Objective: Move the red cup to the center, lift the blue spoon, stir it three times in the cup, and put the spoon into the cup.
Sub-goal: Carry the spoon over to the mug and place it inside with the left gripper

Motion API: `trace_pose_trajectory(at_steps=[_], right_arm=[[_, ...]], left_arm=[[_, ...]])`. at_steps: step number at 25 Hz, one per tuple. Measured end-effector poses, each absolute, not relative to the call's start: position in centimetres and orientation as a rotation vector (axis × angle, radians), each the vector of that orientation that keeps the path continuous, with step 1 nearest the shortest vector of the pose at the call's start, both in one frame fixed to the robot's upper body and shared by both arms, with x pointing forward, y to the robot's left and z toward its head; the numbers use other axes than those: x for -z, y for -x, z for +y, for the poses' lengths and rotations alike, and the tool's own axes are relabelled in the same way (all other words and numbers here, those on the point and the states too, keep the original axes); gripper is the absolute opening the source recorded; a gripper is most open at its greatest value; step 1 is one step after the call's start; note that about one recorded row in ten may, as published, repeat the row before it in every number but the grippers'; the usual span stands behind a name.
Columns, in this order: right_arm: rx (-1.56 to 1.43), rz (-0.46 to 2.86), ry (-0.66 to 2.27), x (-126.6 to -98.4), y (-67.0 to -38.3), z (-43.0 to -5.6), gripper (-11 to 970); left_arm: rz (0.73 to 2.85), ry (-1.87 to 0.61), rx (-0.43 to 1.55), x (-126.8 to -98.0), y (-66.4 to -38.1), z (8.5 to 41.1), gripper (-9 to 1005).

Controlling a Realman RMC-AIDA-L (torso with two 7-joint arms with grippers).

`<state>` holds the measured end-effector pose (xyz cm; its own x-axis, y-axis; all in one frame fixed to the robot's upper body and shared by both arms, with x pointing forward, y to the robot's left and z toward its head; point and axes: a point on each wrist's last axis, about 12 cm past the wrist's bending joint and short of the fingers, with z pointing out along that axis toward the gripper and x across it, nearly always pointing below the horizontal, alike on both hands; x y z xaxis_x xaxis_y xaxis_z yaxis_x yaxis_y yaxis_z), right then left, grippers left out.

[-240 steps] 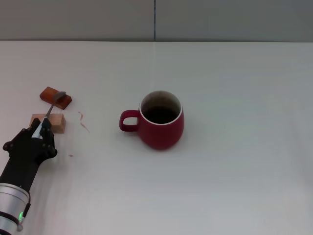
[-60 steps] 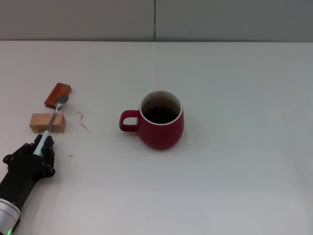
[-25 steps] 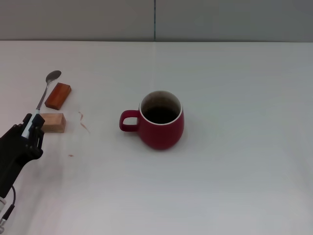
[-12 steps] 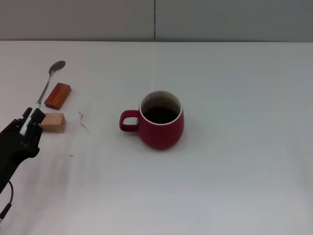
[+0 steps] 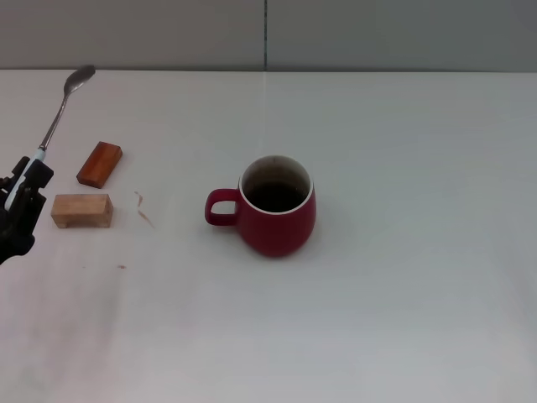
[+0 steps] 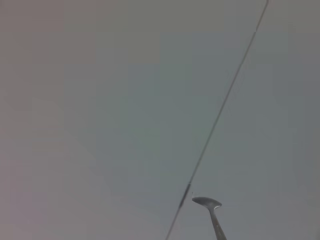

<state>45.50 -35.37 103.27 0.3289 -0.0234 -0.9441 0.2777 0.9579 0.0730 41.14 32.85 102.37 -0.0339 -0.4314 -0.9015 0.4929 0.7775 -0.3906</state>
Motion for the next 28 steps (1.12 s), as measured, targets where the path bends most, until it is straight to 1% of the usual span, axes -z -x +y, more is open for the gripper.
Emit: trace_pose_trajectory(at_steps=[11, 15, 19, 28], right_arm=[[0.204, 1.221, -0.235, -103.3, -45.4, -35.5, 685], [0.205, 1.22, -0.234, -103.3, -45.4, -35.6, 686], [0.206, 1.22, -0.233, -103.3, -45.4, -35.6, 686], [0.208, 1.221, -0.233, -103.3, -45.4, -35.7, 687]], left_arm=[[1.398, -0.2, 0.859, -103.9, -42.3, 32.7, 172], [1.397, -0.294, 0.91, -104.7, -43.0, 32.4, 173], [1.392, -0.366, 0.933, -105.6, -43.8, 32.4, 173], [1.416, -0.492, 0.962, -106.5, -44.8, 32.2, 172]])
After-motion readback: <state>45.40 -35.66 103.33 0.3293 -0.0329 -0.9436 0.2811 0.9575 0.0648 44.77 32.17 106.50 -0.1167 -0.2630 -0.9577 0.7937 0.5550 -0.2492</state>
